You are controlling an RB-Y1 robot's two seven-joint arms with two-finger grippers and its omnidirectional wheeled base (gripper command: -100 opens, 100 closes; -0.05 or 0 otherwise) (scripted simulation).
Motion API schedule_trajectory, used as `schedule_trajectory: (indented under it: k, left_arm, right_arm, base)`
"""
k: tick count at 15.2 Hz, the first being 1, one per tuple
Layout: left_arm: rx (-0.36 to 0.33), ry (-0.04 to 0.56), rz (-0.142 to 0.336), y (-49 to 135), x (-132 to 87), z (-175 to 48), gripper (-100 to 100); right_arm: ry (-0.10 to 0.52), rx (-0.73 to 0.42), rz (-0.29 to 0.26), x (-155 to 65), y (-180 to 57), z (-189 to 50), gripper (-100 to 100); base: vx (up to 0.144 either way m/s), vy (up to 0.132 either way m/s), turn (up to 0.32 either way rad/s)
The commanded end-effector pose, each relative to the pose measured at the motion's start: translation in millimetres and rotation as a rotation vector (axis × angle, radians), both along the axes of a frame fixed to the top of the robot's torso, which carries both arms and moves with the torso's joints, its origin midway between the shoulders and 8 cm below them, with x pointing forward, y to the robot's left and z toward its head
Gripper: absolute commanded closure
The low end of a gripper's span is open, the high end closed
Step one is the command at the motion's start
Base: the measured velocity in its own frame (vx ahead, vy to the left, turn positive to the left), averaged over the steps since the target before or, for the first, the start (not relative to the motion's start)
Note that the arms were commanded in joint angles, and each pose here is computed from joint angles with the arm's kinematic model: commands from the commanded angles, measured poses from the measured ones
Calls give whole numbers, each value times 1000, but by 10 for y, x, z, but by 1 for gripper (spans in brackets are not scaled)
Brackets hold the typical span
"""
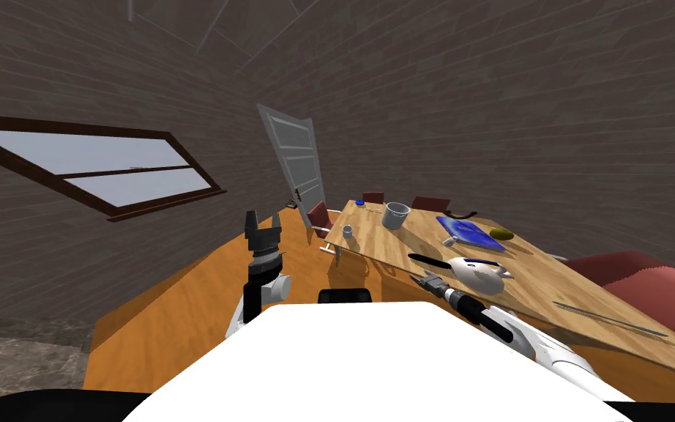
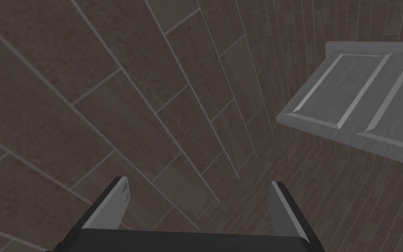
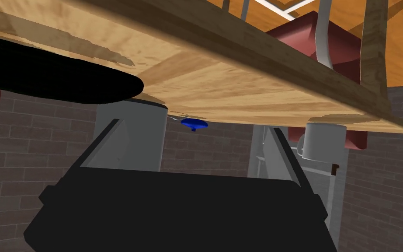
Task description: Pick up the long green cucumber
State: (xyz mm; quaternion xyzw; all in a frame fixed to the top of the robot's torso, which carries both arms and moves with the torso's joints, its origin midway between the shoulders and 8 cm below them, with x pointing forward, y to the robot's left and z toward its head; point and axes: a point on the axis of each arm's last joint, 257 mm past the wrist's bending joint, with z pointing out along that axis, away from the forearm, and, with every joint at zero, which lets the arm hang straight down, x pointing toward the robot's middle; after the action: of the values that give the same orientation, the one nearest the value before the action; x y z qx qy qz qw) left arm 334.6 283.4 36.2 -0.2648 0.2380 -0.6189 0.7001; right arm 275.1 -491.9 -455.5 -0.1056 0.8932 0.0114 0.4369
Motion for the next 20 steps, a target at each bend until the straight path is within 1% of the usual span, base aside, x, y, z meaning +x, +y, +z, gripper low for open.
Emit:
schedule_trajectory:
  k: [1,2,3,4,5,6,7,8,9,10,11,12,13,14,15,16,17,19,20]
  left_arm:
    - [0,0,0,0,0,0,0]
    - [0,0,0,0,0,0,0]
    - [0,0,0,-1,0,0,0]
    - [0,0,0,-1,0,1,0]
    - [0,0,0,-1,1,1,0]
    - [0,0,0,-1,0,0,0]
    - [0,0,0,0,0,0,0]
    - [0,0,0,-1,0,0,0]
    - [0,0,0,0,0,0,0]
    - [0,0,0,-1,0,0,0]
    - [0,0,0,0,0,0,0]
    - [0,0,0,-1,0,0,0]
    - [0,0,0,0,0,0,0]
    - [0,0,0,-1,0,0,0]
    - [0,0,0,0,0,0,0]
    - [0,0,0,0,0,0,0]
    - [0,0,0,0,0,0,0]
    - [0,0,0,-1,0,0,0]
    - [0,0,0,-1,0,0,0]
  right_arm:
    - [14,-13,-6,-63,-84,-44,-100]
    - [55,-93,26,-200,-286,-97,-100]
    - [68,-102,15,-255,-355,-125,-100]
    - [111,-179,46,-403,-564,-162,-100]
    - [121,-186,37,-451,-622,-180,-100]
    - [121,-186,37,-451,-622,-180,-100]
    - [159,-256,73,-575,-795,-194,-100]
    - [175,-266,60,-648,-880,-213,-100]
    - [224,-338,86,-826,-1105,-224,-100]
    - [227,-341,83,-843,-1125,-227,-100]
    - [267,-402,116,-979,-1290,-220,-100]
    - [277,-408,108,-1024,-1339,-224,-100]
    - [324,-469,134,-1197,-1532,-211,-100]
    - [330,-472,130,-1224,-1561,-211,-100]
    - [374,-526,157,-1387,-1726,-192,-100]
    - [377,-528,154,-1403,-1743,-190,-100]
    - [423,-577,178,-1574,-1900,-168,-100]
    - [505,-652,227,-1883,-2129,-137,-100]
    - [508,-654,224,-1899,-2145,-132,-100]
  base:
    - [2,3,-36]
    - [5,12,207]
    - [9,9,313]
    - [16,9,367]
    - [20,2,280]
    - [17,-4,69]
    - [18,5,197]
    - [19,4,221]
    - [25,4,287]
    - [27,2,247]
    - [31,1,286]
    - [27,-3,246]
    - [29,-3,304]
    - [28,-9,227]
    - [33,-7,240]
    - [31,-8,192]
    - [32,-8,196]
    - [48,-12,418]
    - [50,-23,256]
